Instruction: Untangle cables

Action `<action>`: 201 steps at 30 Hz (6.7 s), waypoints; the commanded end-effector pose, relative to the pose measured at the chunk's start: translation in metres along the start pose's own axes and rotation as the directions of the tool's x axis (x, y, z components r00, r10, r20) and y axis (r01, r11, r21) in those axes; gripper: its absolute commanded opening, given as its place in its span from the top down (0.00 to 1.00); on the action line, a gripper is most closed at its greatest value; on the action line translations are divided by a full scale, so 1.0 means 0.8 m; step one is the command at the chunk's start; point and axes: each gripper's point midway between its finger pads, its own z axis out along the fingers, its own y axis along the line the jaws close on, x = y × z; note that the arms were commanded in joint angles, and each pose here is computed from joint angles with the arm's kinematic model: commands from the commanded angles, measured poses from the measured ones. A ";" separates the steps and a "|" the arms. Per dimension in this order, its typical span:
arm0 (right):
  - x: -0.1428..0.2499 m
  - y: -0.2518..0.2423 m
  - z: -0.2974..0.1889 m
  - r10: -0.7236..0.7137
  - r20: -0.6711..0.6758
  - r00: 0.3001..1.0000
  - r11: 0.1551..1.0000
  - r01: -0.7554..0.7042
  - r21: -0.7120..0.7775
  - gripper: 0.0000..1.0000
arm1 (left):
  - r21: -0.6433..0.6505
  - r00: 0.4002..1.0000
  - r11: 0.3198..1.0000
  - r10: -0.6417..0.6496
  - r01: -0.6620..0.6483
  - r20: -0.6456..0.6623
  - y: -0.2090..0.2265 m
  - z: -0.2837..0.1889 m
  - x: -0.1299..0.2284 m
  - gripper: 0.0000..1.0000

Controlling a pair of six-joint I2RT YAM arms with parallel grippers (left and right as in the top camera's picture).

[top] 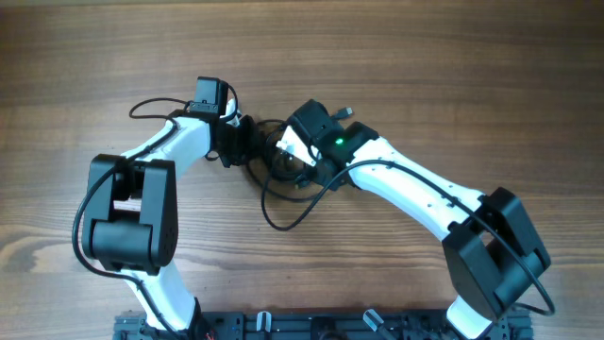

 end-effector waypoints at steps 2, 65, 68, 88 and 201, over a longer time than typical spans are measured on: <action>0.021 -0.002 0.019 0.014 -0.045 0.999 1.000 -0.015 -0.026 0.92 | -0.037 1.000 0.999 -0.020 0.020 -0.009 0.013 0.009 0.003 0.79; -0.023 -0.029 -0.120 0.536 0.485 0.691 0.619 0.069 -0.782 0.96 | -0.038 1.000 0.999 -0.023 0.023 -0.008 0.014 0.009 0.003 0.76; -0.024 -0.039 -0.122 0.619 0.400 0.676 0.554 -0.015 -0.832 0.96 | -0.038 1.000 0.999 -0.023 0.022 -0.008 0.014 0.009 0.003 0.76; 0.041 -0.147 -0.003 0.986 -0.048 0.161 0.128 -0.905 -0.406 0.96 | -0.172 0.974 0.960 -0.206 0.220 0.097 0.082 -0.016 -0.028 0.96; -0.049 -0.041 -0.066 0.906 -0.216 0.363 0.093 -0.669 -0.737 0.96 | 0.401 0.982 0.913 0.002 0.076 -0.189 -0.022 -0.054 0.000 0.44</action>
